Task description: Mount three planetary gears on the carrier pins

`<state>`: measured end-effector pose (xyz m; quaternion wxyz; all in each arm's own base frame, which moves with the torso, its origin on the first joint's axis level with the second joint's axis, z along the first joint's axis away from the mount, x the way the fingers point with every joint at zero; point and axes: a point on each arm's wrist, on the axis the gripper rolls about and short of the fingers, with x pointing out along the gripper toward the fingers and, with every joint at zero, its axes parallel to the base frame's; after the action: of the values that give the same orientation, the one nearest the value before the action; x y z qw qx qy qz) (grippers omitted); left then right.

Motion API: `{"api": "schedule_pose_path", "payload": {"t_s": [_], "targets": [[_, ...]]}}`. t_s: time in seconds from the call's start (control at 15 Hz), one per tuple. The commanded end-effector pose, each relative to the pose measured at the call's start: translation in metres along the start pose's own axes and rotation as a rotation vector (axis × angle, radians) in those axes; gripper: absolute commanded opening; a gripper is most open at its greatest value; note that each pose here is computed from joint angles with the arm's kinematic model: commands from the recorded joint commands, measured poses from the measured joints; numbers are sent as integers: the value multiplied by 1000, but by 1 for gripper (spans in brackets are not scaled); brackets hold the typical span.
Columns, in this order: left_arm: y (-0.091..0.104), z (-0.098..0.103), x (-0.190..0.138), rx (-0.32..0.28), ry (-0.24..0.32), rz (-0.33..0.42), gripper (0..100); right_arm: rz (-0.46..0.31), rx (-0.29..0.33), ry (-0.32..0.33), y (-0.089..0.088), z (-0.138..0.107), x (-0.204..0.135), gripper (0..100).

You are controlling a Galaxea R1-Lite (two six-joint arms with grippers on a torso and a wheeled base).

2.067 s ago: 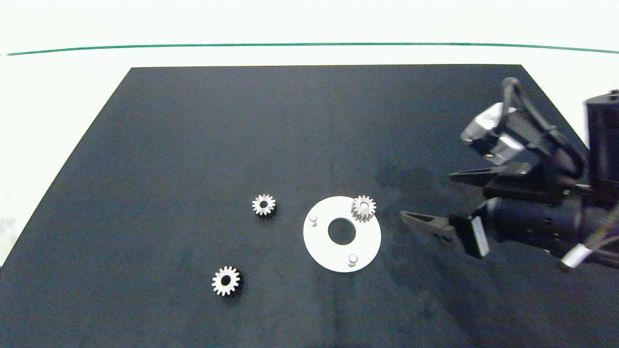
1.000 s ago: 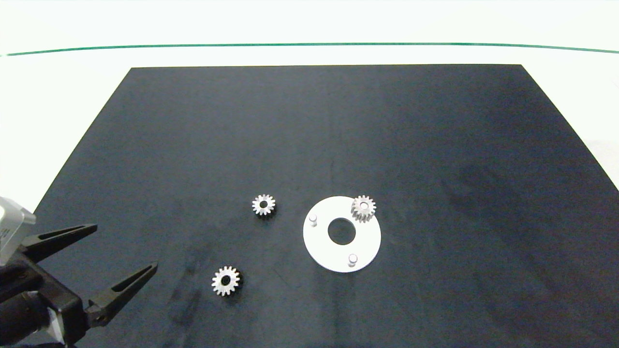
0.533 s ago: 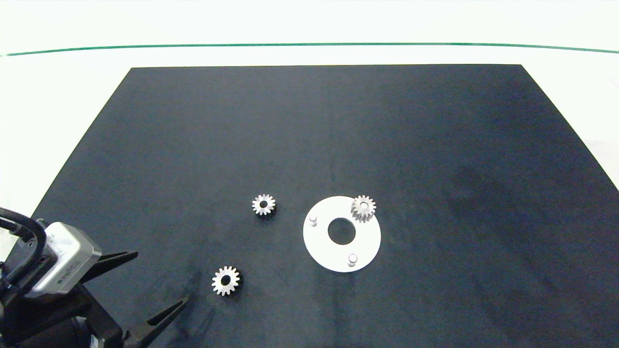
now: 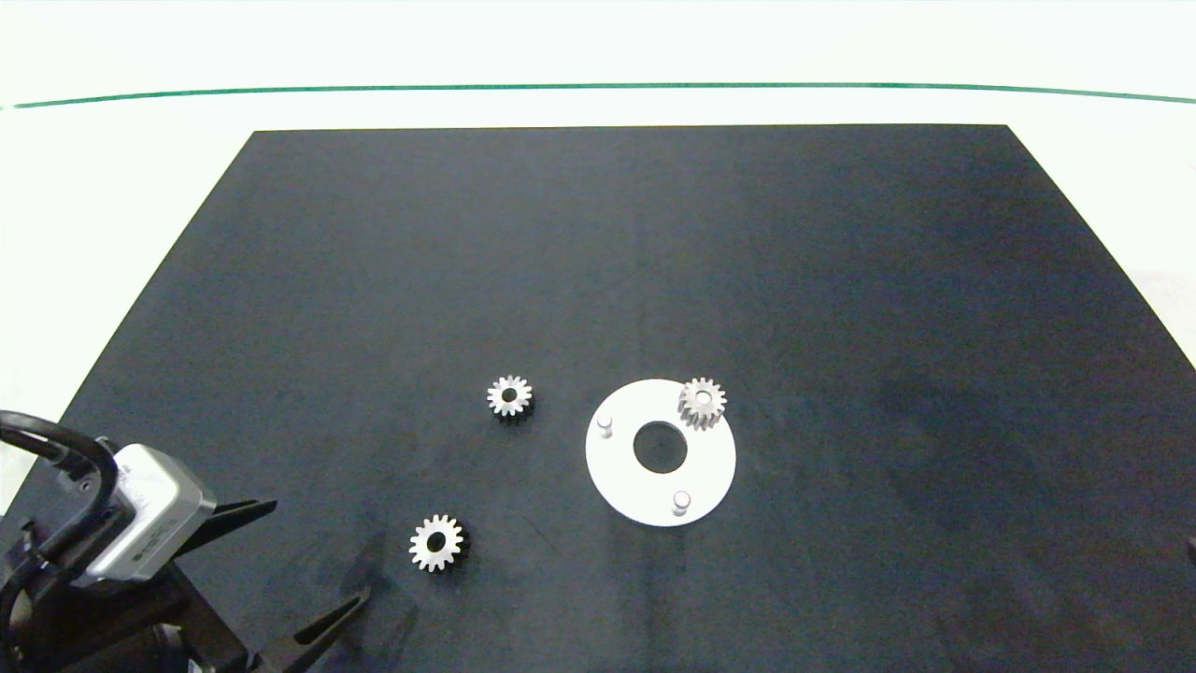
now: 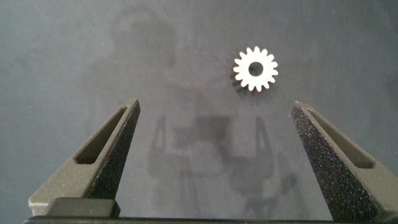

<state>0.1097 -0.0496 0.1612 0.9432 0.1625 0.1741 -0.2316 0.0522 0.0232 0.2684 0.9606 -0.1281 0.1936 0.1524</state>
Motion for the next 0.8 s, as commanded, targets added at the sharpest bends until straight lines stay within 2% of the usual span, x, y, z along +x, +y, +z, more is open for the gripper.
{"api": "schedule_pose_path", "payload": {"t_s": [0.07, 0.33, 0.4, 0.53, 0.67, 0.8], "targets": [[-5, -2, 9, 11, 38, -38, 100, 2, -35, 26, 0, -5, -2, 100], [-20, -15, 27, 43, 151, -138, 100, 7, -55, 46, 1, -8, 0, 100], [-27, -14, 29, 60, 140, -176, 100, 5, -56, 45, 1, -8, -1, 100], [-32, -10, 36, 66, 111, -196, 100, 8, -60, 46, 1, -9, -1, 100], [-33, -8, 49, 66, 77, -165, 100, 7, -60, 37, 0, -10, -5, 100], [-33, -9, 55, 76, 95, -109, 100, 7, -59, 34, 0, -11, -6, 100]]}}
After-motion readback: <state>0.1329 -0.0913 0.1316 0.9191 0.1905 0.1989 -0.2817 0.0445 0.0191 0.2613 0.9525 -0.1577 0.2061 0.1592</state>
